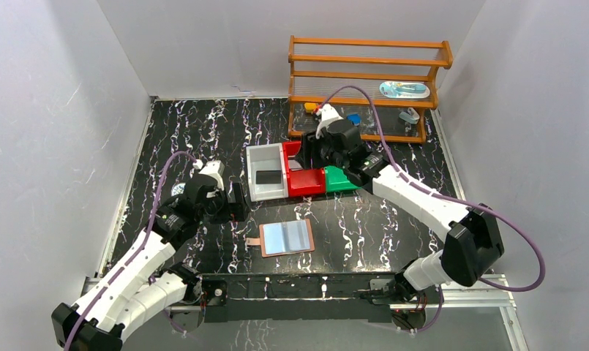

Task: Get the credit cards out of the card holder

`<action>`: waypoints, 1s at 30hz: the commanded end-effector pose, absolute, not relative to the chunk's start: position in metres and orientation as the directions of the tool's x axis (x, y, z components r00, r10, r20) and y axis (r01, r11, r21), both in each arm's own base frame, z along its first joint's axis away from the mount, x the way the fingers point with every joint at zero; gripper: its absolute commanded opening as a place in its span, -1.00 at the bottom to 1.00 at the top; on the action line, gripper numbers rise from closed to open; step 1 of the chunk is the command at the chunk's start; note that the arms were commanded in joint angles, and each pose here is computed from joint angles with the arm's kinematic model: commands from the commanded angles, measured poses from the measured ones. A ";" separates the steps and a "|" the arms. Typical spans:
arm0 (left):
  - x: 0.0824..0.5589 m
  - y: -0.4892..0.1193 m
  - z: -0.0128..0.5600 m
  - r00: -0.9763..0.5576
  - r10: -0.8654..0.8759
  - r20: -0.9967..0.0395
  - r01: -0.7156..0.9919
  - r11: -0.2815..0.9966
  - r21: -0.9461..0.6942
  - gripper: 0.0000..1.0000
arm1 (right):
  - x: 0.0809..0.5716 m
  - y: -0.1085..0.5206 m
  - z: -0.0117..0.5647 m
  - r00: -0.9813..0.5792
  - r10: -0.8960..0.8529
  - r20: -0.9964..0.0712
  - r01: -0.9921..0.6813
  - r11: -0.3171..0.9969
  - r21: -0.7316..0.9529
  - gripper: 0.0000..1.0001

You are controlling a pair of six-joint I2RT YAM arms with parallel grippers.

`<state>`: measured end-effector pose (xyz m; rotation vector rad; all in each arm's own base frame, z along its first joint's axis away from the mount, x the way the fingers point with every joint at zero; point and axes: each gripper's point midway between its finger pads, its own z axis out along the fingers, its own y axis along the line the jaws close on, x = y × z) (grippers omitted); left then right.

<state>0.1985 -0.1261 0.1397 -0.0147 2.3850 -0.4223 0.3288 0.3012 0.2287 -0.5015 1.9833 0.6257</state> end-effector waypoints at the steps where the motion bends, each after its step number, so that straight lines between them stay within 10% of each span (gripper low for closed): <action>1: 0.199 -0.133 0.140 -0.759 -0.108 -0.642 0.140 0.936 -0.324 0.97 | 0.268 0.298 0.172 -0.810 0.062 -0.584 -0.328 0.776 0.539 0.22; 10: 0.199 -0.134 0.139 -0.763 -0.102 -0.638 0.145 0.935 -0.323 0.97 | 0.221 0.281 0.124 -0.900 0.224 -0.374 -0.057 0.791 0.609 0.29; 30: 0.188 -0.167 0.141 -0.814 -0.101 -0.571 0.218 0.859 -0.463 0.95 | 0.178 0.296 0.087 -0.911 0.204 -0.360 0.009 0.880 0.475 0.28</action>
